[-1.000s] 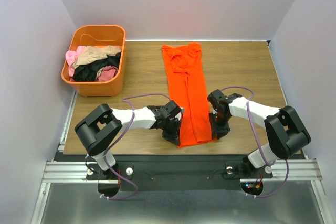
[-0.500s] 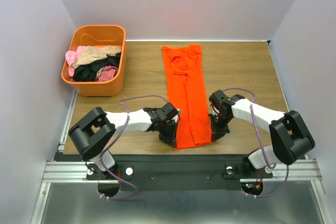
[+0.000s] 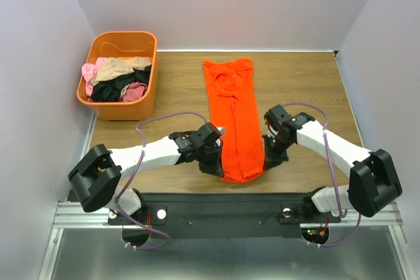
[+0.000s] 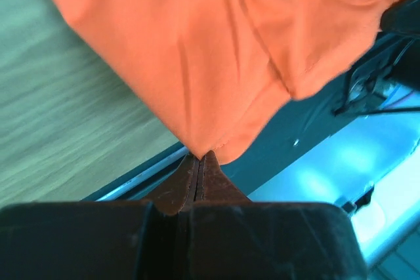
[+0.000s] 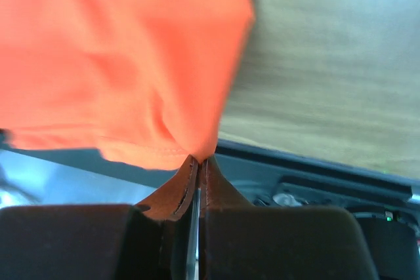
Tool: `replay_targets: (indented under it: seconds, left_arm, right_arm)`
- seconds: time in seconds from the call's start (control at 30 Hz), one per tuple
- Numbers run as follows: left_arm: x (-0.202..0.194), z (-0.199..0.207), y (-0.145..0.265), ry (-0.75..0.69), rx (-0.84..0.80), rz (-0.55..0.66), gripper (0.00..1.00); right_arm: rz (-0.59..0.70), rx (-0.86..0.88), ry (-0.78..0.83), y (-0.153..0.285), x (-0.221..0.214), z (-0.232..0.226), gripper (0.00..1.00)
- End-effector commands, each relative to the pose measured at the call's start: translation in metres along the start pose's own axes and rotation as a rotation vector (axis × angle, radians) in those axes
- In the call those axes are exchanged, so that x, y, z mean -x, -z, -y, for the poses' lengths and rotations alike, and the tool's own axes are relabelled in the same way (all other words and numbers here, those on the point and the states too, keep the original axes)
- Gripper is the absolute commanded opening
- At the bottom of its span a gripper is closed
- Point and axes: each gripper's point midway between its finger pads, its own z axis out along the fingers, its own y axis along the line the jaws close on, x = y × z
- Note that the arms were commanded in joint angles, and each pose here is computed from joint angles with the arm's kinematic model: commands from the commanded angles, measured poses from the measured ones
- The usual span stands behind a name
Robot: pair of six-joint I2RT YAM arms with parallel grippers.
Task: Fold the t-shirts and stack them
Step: Fold the tshirt
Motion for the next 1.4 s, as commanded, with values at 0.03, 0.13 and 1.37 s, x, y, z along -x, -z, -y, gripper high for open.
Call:
replay_targets:
  seconds: [0.03,0.13,1.37]
  left_arm:
    - [0.045,0.008,0.023,0.012,0.008,0.132,0.00]
    - [0.076,0.001,0.028,0.013,0.000,0.181,0.00]
    - [0.323,-0.077,0.014,-0.027,0.048,0.337,0.00]
  right_arm:
    - [0.166,-0.037,0.016,0.034,0.048,-0.018,0.00]
    - [0.193,-0.077,0.024,0.030,0.070,-0.020,0.00]
    - [0.488,-0.137,0.036,0.016,0.338,-0.045,0.00]
